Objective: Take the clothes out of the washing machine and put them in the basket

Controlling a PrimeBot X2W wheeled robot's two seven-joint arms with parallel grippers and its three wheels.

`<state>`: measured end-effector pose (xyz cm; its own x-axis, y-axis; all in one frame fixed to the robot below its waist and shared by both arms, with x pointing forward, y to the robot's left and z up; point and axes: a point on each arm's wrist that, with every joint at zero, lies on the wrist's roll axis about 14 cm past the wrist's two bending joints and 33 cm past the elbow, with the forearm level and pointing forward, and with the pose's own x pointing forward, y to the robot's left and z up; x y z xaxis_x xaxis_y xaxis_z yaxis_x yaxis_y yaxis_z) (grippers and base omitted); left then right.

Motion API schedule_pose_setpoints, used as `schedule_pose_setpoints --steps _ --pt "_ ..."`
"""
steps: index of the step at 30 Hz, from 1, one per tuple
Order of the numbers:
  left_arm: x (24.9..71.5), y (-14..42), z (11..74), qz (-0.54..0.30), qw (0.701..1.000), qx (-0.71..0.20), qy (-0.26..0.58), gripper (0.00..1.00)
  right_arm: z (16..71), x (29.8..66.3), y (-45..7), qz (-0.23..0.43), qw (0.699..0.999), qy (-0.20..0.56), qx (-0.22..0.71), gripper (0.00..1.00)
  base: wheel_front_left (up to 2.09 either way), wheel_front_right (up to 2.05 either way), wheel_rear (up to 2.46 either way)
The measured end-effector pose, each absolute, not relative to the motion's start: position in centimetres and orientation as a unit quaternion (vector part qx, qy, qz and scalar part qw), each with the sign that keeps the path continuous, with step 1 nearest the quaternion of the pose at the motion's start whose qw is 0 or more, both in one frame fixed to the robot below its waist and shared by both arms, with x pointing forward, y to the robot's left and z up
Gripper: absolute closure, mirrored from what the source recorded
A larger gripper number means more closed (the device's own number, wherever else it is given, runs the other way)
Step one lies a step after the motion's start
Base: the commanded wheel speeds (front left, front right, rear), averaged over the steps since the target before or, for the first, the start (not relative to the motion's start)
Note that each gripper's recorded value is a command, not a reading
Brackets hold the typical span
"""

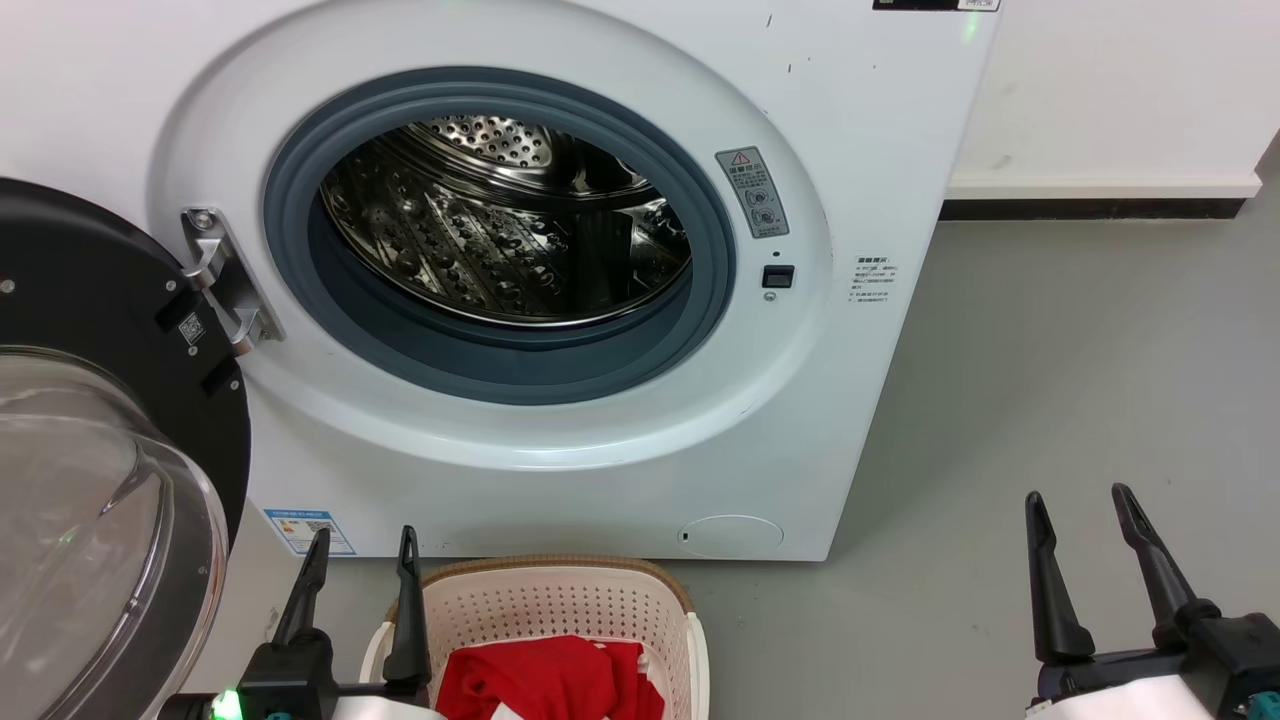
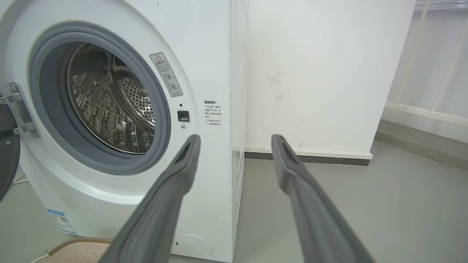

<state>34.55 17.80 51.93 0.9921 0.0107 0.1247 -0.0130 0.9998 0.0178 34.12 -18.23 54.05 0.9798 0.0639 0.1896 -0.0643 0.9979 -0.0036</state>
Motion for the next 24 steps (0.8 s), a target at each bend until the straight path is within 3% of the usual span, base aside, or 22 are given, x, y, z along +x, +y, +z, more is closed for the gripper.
schedule_pose_setpoints --steps 10,11,17,24 --pt "34.7 18.0 51.8 0.008 0.998 0.014 -0.06 0.0 54.0 34.1 -18.3 0.03 0.995 -0.094 0.003 0.0 0.0 0.0 0.0" --pt "34.7 17.9 51.8 0.007 0.998 0.014 -0.06 1.0 54.0 34.1 -18.3 0.03 0.995 -0.094 0.003 1.0 0.0 0.0 0.0" --pt "34.1 18.0 49.4 0.009 1.0 0.007 -0.02 1.0 52.1 33.8 -18.4 0.028 0.997 -0.064 0.012 1.0 0.0 0.0 0.0" --pt "34.2 18.7 48.5 0.025 0.998 -0.065 0.003 1.0 51.4 33.9 -18.8 0.016 0.995 -0.05 0.087 1.0 0.0 0.0 0.0"
